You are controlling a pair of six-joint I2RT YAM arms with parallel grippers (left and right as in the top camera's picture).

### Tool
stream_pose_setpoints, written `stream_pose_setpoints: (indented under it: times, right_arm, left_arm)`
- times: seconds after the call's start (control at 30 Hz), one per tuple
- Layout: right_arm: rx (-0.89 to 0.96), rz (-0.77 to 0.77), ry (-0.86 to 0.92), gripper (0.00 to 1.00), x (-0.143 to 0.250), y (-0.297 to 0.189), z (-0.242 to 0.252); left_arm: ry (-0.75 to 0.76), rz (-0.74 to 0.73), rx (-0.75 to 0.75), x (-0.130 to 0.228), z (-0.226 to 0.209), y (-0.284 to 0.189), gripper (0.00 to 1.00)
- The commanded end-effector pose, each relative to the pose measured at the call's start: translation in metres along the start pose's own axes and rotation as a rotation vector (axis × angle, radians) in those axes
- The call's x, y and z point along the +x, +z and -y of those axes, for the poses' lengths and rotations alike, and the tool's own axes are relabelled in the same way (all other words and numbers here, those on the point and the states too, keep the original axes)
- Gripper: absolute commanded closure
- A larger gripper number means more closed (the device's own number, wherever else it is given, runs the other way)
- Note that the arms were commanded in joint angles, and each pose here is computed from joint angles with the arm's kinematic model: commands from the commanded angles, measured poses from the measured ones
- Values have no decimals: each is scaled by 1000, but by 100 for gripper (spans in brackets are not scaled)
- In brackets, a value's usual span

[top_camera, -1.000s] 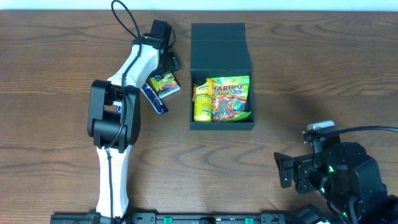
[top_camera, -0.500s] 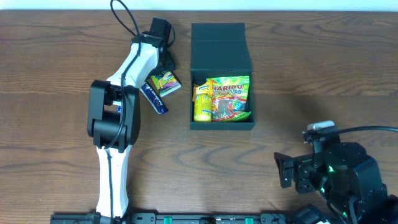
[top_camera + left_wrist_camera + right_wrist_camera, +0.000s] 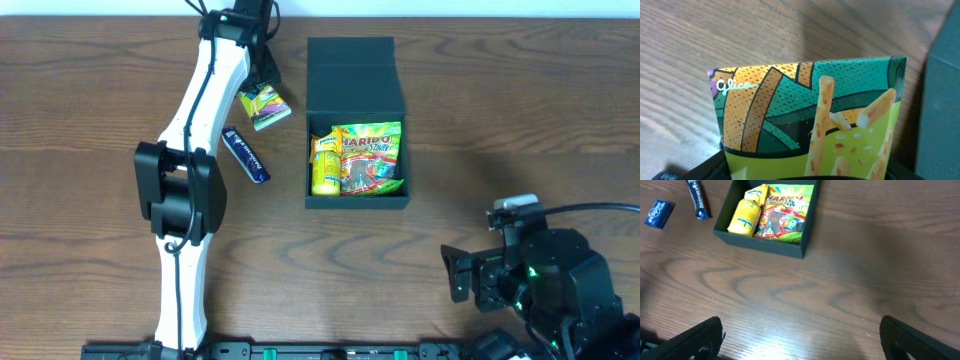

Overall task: Pack container
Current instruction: 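Lower the Pretz box into the black box and release it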

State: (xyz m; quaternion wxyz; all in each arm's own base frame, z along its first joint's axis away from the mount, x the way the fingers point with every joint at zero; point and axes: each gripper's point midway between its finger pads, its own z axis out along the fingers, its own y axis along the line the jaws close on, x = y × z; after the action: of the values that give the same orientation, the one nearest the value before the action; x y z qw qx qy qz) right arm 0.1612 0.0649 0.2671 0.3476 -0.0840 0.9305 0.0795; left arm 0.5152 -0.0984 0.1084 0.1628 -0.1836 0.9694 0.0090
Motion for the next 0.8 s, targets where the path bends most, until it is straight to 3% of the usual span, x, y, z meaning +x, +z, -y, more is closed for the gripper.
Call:
stream_pose_setpoints:
  times: [0.0,0.33,0.6,0.77]
  right_arm:
    - [11,10,-2,1,-2,-2,3]
    - [11,10,-3,1,-2,-2,3]
    - [11,10,-3,1,-2,-2,3]
    - [11,10,-2,1,-2,-2,3]
  left_arm:
    - [71,29,21,6,25,-23,34]
    - [341,-101,120,135,131,-62,35]
    - [431,-98,163,179,168,-60,31]
    - [375,-90,179,183,177,-46,32]
